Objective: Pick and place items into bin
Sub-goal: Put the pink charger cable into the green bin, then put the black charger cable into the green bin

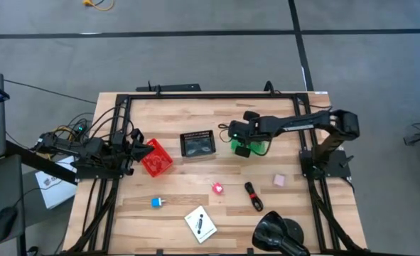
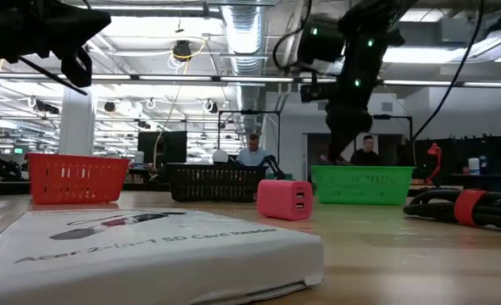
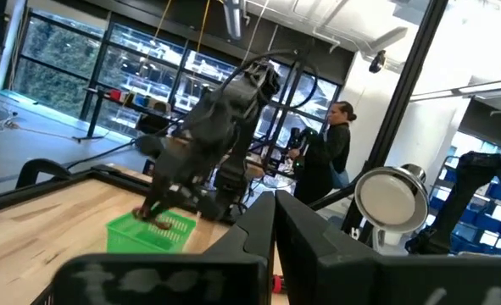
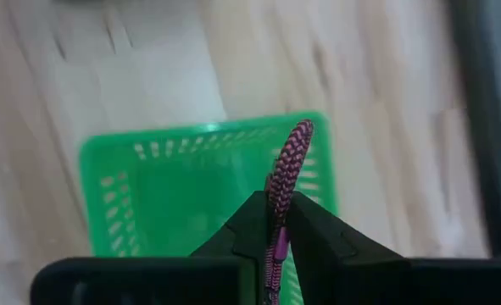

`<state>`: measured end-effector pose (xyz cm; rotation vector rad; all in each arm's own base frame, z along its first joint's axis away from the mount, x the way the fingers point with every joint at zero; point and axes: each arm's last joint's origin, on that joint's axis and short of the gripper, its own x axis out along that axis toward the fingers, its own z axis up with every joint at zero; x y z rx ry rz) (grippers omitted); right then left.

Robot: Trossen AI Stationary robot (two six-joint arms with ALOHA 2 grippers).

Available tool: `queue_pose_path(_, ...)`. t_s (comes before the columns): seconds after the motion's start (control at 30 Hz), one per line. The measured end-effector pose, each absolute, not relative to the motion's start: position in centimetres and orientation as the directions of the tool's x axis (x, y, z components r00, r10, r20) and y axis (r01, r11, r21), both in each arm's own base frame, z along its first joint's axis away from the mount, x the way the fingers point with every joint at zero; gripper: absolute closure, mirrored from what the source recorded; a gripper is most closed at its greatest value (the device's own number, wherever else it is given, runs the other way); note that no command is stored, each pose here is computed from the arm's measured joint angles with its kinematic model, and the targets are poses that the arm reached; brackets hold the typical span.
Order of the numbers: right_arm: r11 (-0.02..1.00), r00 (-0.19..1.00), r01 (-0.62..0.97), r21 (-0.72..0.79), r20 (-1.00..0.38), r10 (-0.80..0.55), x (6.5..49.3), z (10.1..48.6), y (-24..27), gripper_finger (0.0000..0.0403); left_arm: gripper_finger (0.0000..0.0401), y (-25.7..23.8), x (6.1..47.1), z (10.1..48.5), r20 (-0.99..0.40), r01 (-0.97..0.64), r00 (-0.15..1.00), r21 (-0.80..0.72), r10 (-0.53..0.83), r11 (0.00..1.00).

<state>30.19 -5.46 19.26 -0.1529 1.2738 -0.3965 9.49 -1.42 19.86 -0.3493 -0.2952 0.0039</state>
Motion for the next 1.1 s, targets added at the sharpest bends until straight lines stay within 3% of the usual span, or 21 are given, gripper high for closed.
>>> queue_pose_path(0.2, 0.929, 0.146, 0.162, -0.333, -0.923, -0.356, 30.9, 17.5, -6.0, 0.0358, 0.0401, -1.4, 9.5, 19.9, 0.284, 0.047, 0.957, -0.338, 0.054, 0.94)
queue_pose_path(0.4, 0.931, 0.071, 0.141, -0.338, -0.934, -0.35, 32.4, 17.7, -6.5, 0.0319, 0.0401, -1.4, 9.5, 19.9, 0.284, 0.047, 0.957, -0.337, 0.054, 0.94)
queue_pose_path(0.63, 0.927, 0.048, 0.166, -0.336, -0.936, -0.348, 33.8, 19.8, -6.6, 0.0274, 0.0401, -1.4, 9.5, 19.9, 0.285, 0.044, 0.957, -0.332, 0.056, 0.942)
queue_pose_path(0.87, 0.907, -0.063, 0.263, -0.328, -0.944, -0.323, 32.6, 24.1, -6.0, 0.0276, 0.0401, -1.4, 9.5, 19.9, 0.284, 0.046, 0.957, -0.33, 0.052, 0.943)
queue_pose_path(0.97, 0.899, -0.11, 0.334, -0.282, -0.959, -0.259, 31.8, 26.1, -5.1, 0.0285, 0.0401, -1.4, 9.5, 19.9, 0.284, 0.05, 0.958, -0.329, 0.048, 0.943)
queue_pose_path(1.1, 0.905, -0.05, 0.416, -0.083, -0.996, -0.068, 31.4, 27.6, -2.3, 0.0295, 0.0401, -1.5, 9.5, 19.9, 0.284, 0.053, 0.958, -0.327, 0.045, 0.943)
